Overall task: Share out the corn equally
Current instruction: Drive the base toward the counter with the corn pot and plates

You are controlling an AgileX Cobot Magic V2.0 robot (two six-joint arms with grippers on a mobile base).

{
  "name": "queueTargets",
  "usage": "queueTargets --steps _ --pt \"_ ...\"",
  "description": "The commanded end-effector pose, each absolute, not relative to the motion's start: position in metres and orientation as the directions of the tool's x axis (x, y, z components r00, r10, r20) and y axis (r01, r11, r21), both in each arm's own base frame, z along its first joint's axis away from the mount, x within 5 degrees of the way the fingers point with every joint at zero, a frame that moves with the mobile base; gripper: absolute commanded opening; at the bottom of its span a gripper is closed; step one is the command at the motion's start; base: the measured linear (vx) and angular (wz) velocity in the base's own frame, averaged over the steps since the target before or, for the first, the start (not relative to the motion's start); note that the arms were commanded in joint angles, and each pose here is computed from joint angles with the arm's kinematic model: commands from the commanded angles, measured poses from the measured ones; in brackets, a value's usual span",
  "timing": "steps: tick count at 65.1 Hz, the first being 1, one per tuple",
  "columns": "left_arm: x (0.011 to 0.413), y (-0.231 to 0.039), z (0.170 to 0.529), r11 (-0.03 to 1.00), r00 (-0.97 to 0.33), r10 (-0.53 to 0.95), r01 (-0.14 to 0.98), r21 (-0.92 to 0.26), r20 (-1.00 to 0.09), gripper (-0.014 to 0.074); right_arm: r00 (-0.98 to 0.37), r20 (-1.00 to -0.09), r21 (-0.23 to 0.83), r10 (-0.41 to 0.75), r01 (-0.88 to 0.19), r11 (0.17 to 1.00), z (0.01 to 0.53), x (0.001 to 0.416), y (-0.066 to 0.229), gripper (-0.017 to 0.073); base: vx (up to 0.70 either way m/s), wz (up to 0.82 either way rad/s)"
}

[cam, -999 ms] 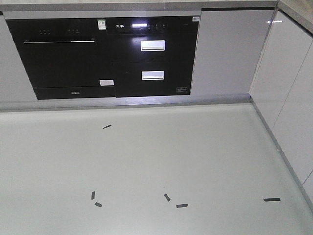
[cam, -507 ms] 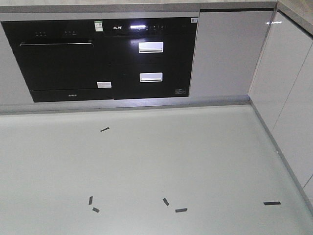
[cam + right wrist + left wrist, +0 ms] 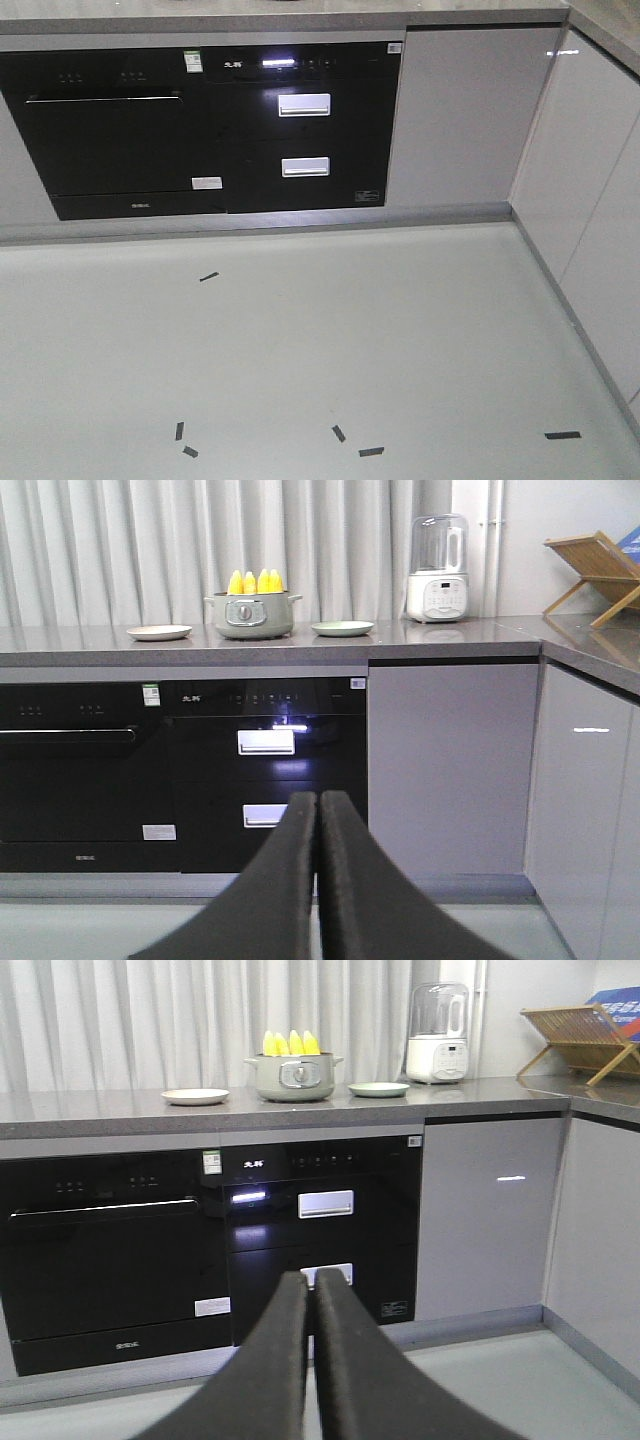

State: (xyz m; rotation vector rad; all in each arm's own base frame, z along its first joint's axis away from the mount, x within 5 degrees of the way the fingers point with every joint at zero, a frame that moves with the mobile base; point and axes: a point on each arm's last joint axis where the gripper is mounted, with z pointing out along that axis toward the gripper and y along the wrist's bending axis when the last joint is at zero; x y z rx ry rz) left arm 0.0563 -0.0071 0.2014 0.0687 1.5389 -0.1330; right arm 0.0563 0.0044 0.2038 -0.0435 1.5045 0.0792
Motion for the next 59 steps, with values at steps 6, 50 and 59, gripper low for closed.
queueTargets --steps 6,50,59 --pt "0.055 -0.0076 0.2044 0.989 0.105 -0.063 0.14 -0.048 -0.992 -0.0006 0.133 -0.991 0.009 0.019 -0.077 0.997 0.2079 0.0559 0.0043 -0.001 0.12 0.14" --pt "0.055 -0.0076 0.2044 0.989 0.105 -0.063 0.14 -0.048 -0.992 -0.0006 0.133 -0.991 0.009 0.019 -0.077 0.997 0.2079 0.0559 0.0043 -0.001 0.17 0.05" --pt "0.055 -0.0076 0.2044 0.989 0.105 -0.063 0.14 -0.048 -0.992 -0.0006 0.133 -0.991 0.009 0.019 -0.077 0.997 0.2079 0.0559 0.0043 -0.001 0.2 0.01"
